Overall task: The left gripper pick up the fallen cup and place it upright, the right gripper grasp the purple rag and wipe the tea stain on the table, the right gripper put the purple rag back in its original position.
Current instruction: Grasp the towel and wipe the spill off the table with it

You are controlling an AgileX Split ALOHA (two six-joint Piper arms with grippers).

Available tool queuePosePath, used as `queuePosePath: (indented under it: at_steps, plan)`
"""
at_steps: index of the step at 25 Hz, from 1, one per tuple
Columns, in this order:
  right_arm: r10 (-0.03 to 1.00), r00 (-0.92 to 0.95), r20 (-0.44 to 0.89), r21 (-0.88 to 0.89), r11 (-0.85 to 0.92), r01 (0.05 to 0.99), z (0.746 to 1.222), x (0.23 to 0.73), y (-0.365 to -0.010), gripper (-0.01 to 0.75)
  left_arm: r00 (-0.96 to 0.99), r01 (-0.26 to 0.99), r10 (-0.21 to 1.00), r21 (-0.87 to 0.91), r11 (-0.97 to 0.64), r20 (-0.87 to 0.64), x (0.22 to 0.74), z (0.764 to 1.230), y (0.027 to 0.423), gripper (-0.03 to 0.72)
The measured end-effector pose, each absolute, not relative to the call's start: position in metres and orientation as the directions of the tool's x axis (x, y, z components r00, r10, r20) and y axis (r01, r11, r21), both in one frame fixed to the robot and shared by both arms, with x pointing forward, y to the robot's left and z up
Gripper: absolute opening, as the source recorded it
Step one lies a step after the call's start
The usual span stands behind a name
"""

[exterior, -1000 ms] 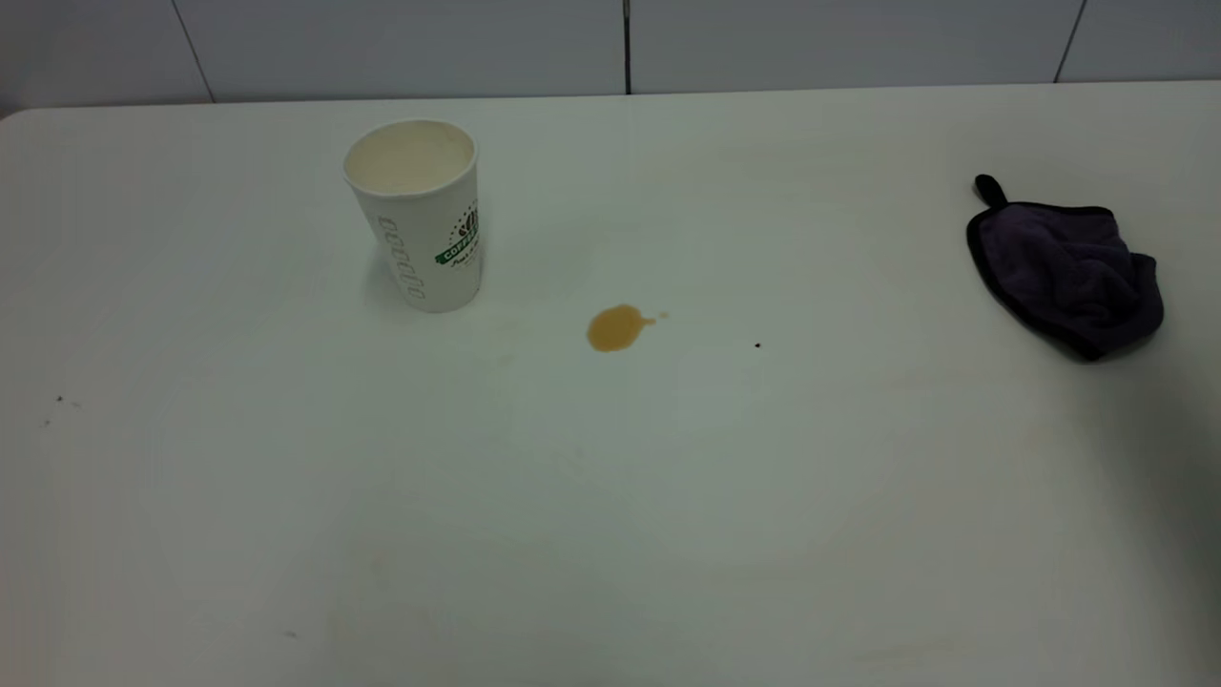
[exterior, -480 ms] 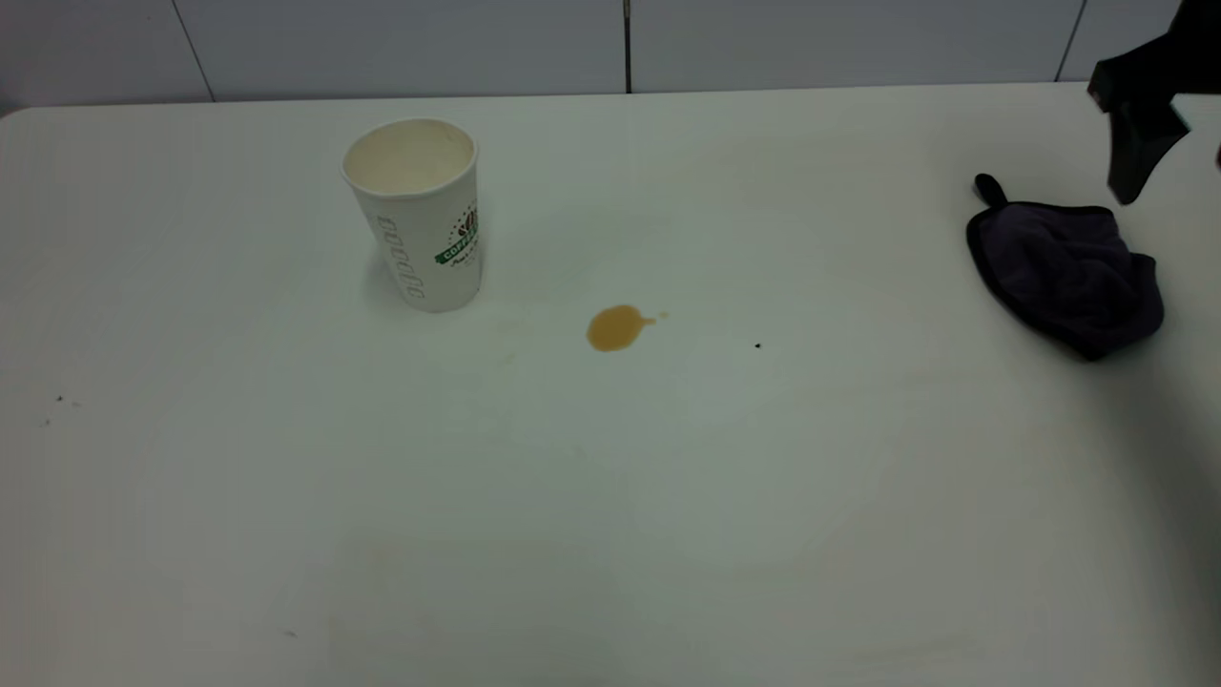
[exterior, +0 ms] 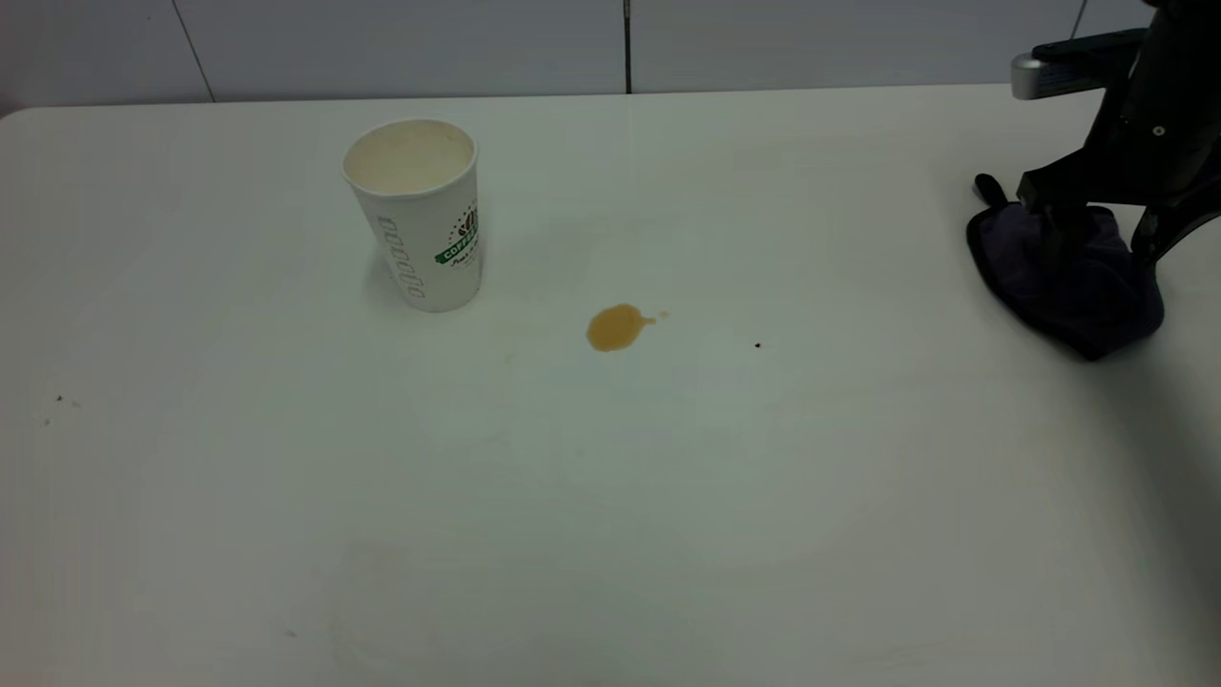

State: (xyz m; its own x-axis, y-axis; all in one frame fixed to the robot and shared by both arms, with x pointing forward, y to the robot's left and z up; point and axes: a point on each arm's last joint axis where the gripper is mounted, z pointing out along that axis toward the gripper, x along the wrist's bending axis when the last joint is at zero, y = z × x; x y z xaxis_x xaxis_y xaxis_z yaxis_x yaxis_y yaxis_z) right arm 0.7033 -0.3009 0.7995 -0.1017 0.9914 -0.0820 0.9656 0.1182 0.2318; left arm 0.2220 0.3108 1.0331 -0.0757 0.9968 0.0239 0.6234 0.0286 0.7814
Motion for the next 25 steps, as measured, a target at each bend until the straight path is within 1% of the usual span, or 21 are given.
queuePosePath:
  at_steps: [5,8,11,14,15,16,17,20,23,25]
  plan:
    - [0.993,-0.093,-0.079,0.236,0.109,0.966,0.784,0.711,-0.304,0.695,-0.076,0.623,0.997,0.781,0.029,0.024,0.222,1.033,0.311,0.524]
    - [0.993,-0.092,-0.078,0.229,0.108,0.967,0.778,0.71,-0.305,0.622,-0.076,0.623,0.997,0.781,0.029,0.024,0.222,1.033,0.311,0.524]
    - [0.993,-0.09,-0.073,0.226,0.104,0.969,0.773,0.71,-0.305,0.467,-0.076,0.623,0.997,0.781,0.029,0.024,0.222,1.033,0.311,0.524]
    - [0.994,-0.092,-0.059,0.226,0.103,0.969,0.772,0.71,-0.303,0.22,-0.076,0.623,0.997,0.781,0.029,0.024,0.222,1.033,0.311,0.524]
    - [0.994,-0.1,-0.053,0.225,0.109,0.968,0.772,0.71,-0.303,0.149,-0.076,0.623,0.997,0.781,0.029,0.024,0.222,1.033,0.311,0.524]
    - [0.993,-0.111,-0.047,0.225,0.119,0.967,0.772,0.71,-0.301,0.095,-0.076,0.623,0.997,0.781,0.029,0.024,0.222,1.033,0.311,0.524]
    - [0.991,-0.127,-0.041,0.224,0.133,0.965,0.772,0.71,-0.298,0.074,-0.076,0.623,0.997,0.781,0.029,0.024,0.222,1.033,0.311,0.524]
    - [0.985,-0.173,-0.011,0.23,0.171,0.958,0.774,0.711,-0.275,0.071,-0.076,0.623,0.997,0.781,0.029,0.024,0.222,1.033,0.311,0.524]
    - [0.971,-0.238,0.027,0.222,0.227,0.948,0.775,0.709,-0.232,0.071,-0.076,0.623,0.997,0.781,0.029,0.024,0.222,1.033,0.311,0.524]
    - [0.951,-0.306,0.037,0.209,0.292,0.933,0.776,0.704,-0.198,0.071,-0.076,0.623,0.997,0.781,0.029,0.024,0.222,1.033,0.311,0.524]
